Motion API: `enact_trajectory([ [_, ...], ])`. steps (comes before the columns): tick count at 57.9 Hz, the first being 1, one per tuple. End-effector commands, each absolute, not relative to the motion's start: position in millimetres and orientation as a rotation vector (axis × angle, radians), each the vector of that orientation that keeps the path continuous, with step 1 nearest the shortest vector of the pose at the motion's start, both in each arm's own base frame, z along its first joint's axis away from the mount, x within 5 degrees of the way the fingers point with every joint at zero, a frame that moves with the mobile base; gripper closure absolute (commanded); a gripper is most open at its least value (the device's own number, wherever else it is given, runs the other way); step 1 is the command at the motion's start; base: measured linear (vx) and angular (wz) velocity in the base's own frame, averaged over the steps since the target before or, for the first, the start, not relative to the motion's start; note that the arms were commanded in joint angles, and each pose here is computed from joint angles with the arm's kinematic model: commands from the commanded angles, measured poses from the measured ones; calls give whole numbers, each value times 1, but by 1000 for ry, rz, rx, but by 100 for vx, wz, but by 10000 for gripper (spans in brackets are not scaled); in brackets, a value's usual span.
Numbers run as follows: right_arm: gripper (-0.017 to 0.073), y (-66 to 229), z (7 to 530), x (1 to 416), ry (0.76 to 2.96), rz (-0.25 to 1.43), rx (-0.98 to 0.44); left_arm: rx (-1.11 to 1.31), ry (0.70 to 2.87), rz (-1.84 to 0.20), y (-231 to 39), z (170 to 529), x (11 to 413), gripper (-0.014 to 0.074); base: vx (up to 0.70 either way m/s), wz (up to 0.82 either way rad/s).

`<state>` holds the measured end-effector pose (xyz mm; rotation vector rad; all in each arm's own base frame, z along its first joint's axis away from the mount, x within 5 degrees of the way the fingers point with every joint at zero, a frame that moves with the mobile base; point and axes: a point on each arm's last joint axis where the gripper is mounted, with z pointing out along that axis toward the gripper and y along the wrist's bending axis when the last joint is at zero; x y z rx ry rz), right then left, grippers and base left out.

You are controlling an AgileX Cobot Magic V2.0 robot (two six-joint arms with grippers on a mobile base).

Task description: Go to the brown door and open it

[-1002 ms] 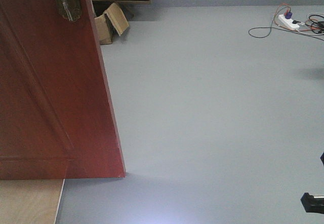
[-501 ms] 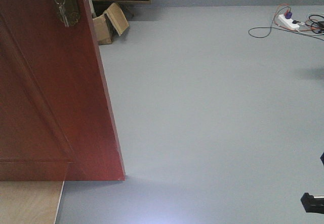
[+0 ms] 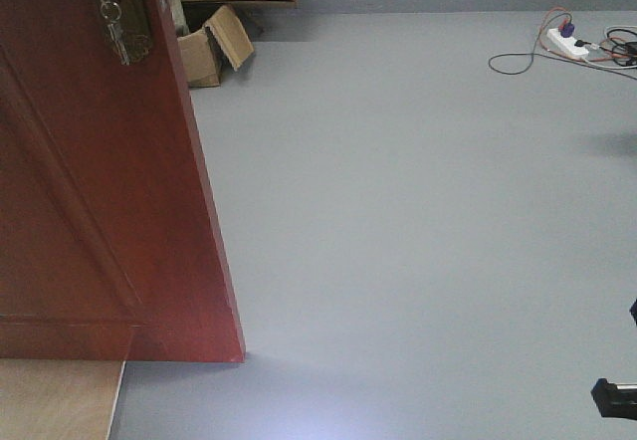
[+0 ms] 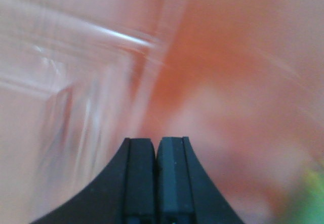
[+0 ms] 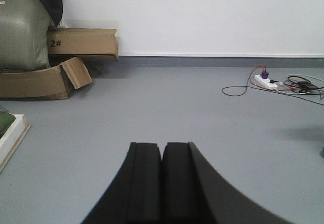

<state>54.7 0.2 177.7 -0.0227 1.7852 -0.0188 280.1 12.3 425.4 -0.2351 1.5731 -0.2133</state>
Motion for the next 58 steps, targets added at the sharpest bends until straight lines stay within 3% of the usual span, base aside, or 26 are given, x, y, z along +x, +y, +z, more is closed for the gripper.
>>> enact_trajectory([
  [1,559,0,183,57,1719,-32,-28,-198,1519,-179,10,435,249,600,0,0],
  [18,559,0,183,57,1719,-32,-28,-195,1608,-205,4,386,184,600,0,0],
  [33,559,0,183,57,1719,-32,-28,-156,1535,-125,4,366,126,600,0,0],
  [58,559,0,183,57,1719,-32,-28,-120,1417,-94,2,267,75,600,0,0],
])
